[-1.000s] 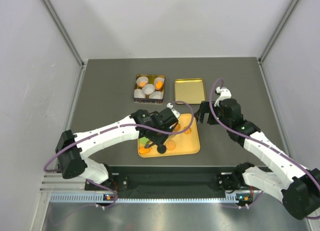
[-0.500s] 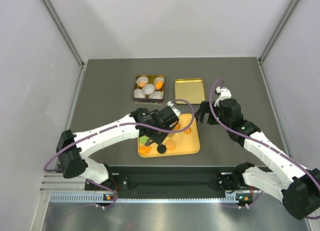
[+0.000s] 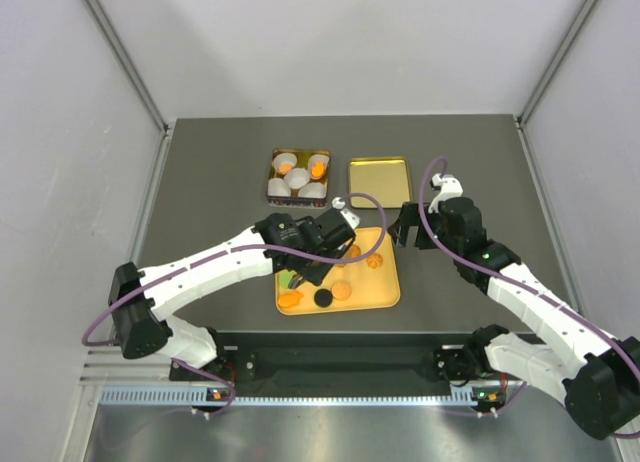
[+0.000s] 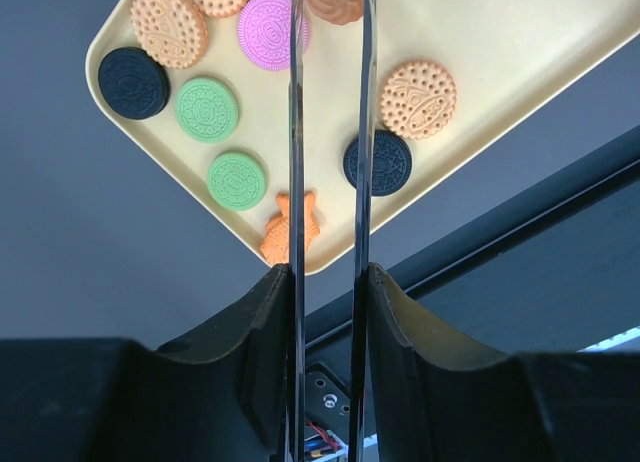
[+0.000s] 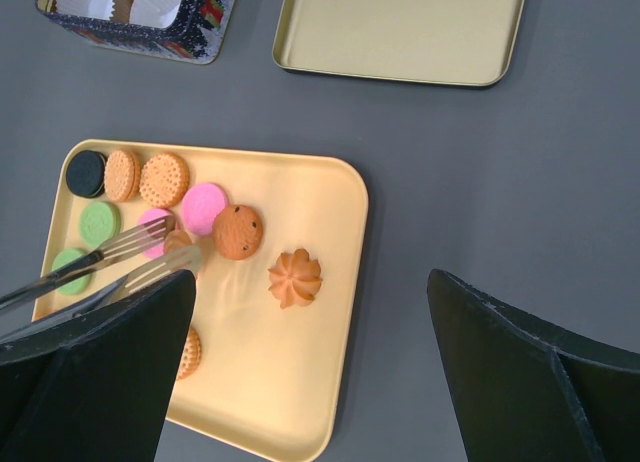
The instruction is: Pack the cookies
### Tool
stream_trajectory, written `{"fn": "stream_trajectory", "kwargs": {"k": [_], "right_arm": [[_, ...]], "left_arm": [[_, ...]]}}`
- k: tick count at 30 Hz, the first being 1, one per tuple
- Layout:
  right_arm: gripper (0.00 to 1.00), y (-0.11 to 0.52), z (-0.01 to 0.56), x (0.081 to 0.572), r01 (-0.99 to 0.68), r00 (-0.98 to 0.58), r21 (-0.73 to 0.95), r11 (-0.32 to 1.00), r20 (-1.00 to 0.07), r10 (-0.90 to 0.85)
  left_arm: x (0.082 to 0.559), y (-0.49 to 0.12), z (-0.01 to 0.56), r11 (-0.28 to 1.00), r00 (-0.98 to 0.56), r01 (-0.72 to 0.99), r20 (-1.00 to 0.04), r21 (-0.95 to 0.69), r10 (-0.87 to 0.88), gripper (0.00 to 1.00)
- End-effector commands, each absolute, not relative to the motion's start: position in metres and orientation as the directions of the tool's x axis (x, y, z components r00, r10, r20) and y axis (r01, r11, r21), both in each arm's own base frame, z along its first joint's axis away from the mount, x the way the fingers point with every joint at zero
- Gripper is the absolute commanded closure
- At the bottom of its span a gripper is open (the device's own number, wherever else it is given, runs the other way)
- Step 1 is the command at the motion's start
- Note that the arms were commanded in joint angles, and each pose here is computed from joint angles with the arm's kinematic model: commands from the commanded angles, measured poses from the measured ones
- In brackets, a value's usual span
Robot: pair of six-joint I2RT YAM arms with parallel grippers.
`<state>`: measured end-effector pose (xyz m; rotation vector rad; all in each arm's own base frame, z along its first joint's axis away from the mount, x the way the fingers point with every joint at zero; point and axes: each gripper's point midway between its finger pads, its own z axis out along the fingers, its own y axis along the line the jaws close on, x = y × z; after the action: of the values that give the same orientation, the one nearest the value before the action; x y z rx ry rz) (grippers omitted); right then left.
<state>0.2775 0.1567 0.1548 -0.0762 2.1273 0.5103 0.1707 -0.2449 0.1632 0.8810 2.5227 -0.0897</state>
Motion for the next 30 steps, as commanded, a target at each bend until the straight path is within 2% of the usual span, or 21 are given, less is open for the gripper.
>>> {"fn": "stream_trajectory", "kwargs": {"k": [1,19,30], "right_arm": [[0.00,0.154,0.164,0.283,-0.248,-0.542,0.319,0.915,-0.829,0.142],[0.00,0.153,0.164,0.283,-0.247,-0.541,0.318,0.915,-0.829,0.142],[0.00,0.153,0.163,0.283,-0.246,-0.544,0.319,0.915,-0.827,0.142]], "left_arm": [[0.174,-0.246,0.184,0.795,-0.665,0.602,-0.500,0.082,0.555,0.64],[0.185,-0.243,0.200,0.814,-0.651,0.573,-0.548,0.099,0.525,0.66],[0.214,-0.244,0.238,0.857,-0.621,0.505,-0.646,0.103,0.444,0.66]]}}
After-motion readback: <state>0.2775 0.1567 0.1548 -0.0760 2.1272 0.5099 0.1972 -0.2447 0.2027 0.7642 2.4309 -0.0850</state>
